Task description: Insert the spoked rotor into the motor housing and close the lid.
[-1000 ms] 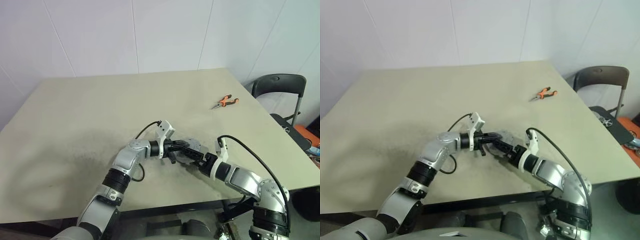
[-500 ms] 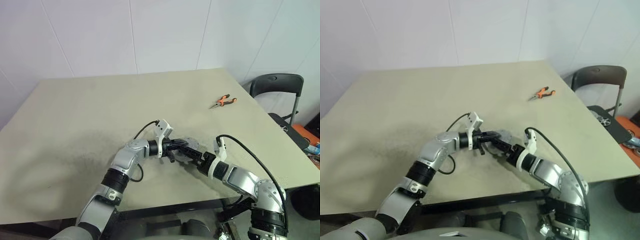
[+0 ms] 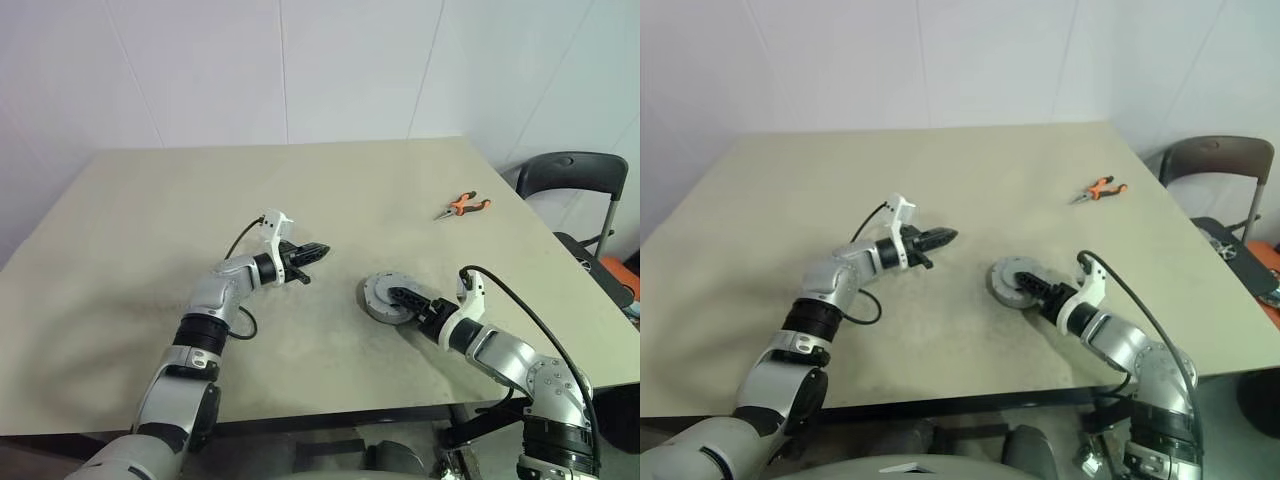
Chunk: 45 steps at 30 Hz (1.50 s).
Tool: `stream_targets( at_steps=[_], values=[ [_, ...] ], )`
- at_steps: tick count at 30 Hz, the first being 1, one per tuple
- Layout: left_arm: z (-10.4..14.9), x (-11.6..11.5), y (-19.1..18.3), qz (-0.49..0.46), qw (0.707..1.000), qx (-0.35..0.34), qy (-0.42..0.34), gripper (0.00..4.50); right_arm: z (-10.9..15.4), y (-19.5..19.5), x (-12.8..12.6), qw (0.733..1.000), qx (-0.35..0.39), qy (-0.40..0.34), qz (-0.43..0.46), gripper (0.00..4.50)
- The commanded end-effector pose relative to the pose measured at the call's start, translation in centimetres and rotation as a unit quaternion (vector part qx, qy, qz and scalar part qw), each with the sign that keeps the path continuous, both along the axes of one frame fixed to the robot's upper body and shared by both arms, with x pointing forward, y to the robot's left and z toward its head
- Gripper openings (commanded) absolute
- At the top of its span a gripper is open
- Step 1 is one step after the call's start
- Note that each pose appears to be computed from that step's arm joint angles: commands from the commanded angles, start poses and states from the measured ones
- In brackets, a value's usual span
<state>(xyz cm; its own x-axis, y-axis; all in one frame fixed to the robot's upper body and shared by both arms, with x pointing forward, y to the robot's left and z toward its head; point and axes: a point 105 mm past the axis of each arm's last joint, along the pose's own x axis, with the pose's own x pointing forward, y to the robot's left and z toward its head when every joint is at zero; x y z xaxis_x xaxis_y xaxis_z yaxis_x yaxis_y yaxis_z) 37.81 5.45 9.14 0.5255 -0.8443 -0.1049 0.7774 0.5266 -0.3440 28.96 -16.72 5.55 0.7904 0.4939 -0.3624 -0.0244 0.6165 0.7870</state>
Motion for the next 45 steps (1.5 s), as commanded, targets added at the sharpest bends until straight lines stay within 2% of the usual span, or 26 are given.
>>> stream_targets(
  at_steps=[1,3,5,14,20,25,28,32,35,38,42,45],
  values=[
    [1.2,0.1,-0.2,-0.005,1.0,-0.005,-0.029,0.35,-0.2,-0.9,0.2,1.0,-0.015,0.0,-0.021,2.91],
    [1.3,0.0,-0.2,-0.004,1.0,-0.008,-0.028,0.35,-0.2,-0.8,0.0,1.0,-0.016,0.001,-0.014,2.41],
    [1.4,0.0,-0.1,-0.001,1.0,-0.011,-0.029,0.35,-0.1,-0.6,-0.1,1.0,-0.017,0.0,-0.004,2.23],
    [2.3,0.1,1.3,0.021,0.999,-0.024,-0.032,0.35,-0.6,-0.5,0.5,1.0,-0.018,0.008,-0.013,2.22],
    [4.7,-0.1,3.1,0.032,0.997,-0.069,-0.032,0.35,-0.6,1.0,0.4,1.0,-0.013,0.012,0.022,2.22],
    [5.5,-0.6,4.4,0.045,0.996,-0.077,-0.031,0.35,-0.2,1.9,1.3,0.999,0.029,0.007,0.017,2.2],
    [6.0,-1.1,4.7,0.043,0.995,-0.084,-0.029,0.35,-1.4,2.2,2.0,0.999,0.024,0.033,0.011,2.19],
    [6.3,-1.5,5.1,0.048,0.995,-0.085,-0.028,0.35,-1.0,3.1,2.5,0.998,0.052,0.021,0.017,2.17],
    [6.2,-1.5,5.5,0.059,0.994,-0.084,-0.025,0.35,-2.6,3.6,2.5,0.998,0.033,0.058,0.016,2.17],
    [6.0,-1.6,5.8,0.067,0.994,-0.081,-0.022,0.35,-2.8,3.6,2.8,0.997,0.047,0.063,0.008,2.17],
    [5.7,-2.1,6.2,0.068,0.994,-0.082,-0.006,0.35,-1.9,4.5,3.2,0.995,0.082,0.056,0.02,2.17],
    [6.3,-4.0,7.1,0.035,0.994,-0.107,0.016,0.35,0.6,5.3,3.8,0.989,0.143,0.012,0.032,2.17]
  ],
)
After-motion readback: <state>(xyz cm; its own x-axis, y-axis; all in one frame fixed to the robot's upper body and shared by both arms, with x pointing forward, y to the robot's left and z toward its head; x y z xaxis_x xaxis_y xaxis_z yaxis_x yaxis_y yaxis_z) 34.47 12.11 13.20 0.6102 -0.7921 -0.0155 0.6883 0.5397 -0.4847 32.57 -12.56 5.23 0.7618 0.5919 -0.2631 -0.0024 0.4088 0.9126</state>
